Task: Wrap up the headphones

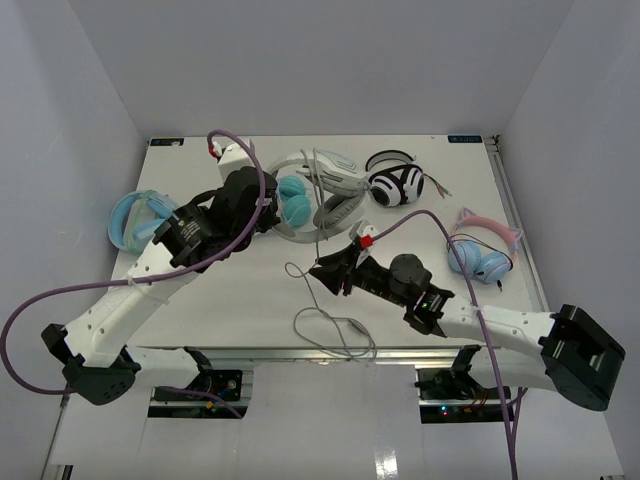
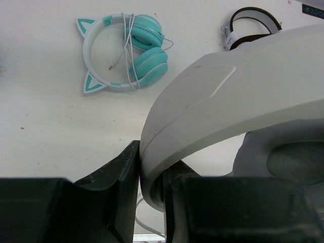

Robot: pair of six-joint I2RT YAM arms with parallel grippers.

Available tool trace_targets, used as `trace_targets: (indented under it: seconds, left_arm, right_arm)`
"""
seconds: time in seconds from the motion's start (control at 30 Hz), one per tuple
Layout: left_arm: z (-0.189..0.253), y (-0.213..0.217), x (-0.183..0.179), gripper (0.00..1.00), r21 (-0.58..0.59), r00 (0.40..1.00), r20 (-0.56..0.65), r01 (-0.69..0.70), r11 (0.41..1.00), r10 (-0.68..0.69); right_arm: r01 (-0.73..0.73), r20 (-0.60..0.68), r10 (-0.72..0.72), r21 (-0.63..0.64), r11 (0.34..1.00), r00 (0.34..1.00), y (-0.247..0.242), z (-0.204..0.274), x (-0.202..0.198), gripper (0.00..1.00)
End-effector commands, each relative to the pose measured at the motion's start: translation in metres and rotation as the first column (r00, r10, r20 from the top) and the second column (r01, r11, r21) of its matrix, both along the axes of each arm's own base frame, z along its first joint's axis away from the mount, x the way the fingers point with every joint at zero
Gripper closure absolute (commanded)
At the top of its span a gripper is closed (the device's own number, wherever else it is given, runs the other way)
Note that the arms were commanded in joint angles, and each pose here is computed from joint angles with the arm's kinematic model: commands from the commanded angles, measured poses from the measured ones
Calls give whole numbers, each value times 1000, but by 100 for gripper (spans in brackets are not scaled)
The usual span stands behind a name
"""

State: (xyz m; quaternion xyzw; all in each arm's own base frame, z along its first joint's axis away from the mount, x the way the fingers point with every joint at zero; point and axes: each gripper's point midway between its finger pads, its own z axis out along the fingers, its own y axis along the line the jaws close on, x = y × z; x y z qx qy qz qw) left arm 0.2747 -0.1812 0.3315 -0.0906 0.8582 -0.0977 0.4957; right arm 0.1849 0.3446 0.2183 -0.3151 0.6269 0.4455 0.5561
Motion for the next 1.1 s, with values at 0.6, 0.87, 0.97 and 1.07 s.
trace_targets:
  seconds: [0.6,0.87,0.97,1.07]
  left_arm:
    - [71,8,-16,100,-285,985,172,24,958,26]
    - [66,2,-18,100,-314,985,171,50,948,4]
    - [66,1,-19,100,-325,985,174,58,944,-1]
    - [70,-1,-21,100,-342,983,185,76,937,-12]
  right_arm:
    - [59,188,-129,338,939,974,3,41,20,53]
    - [39,201,-135,418,908,970,11,43,24,52]
    - [45,187,-135,420,906,973,20,40,31,53]
    - [38,159,-113,409,912,981,31,29,35,53]
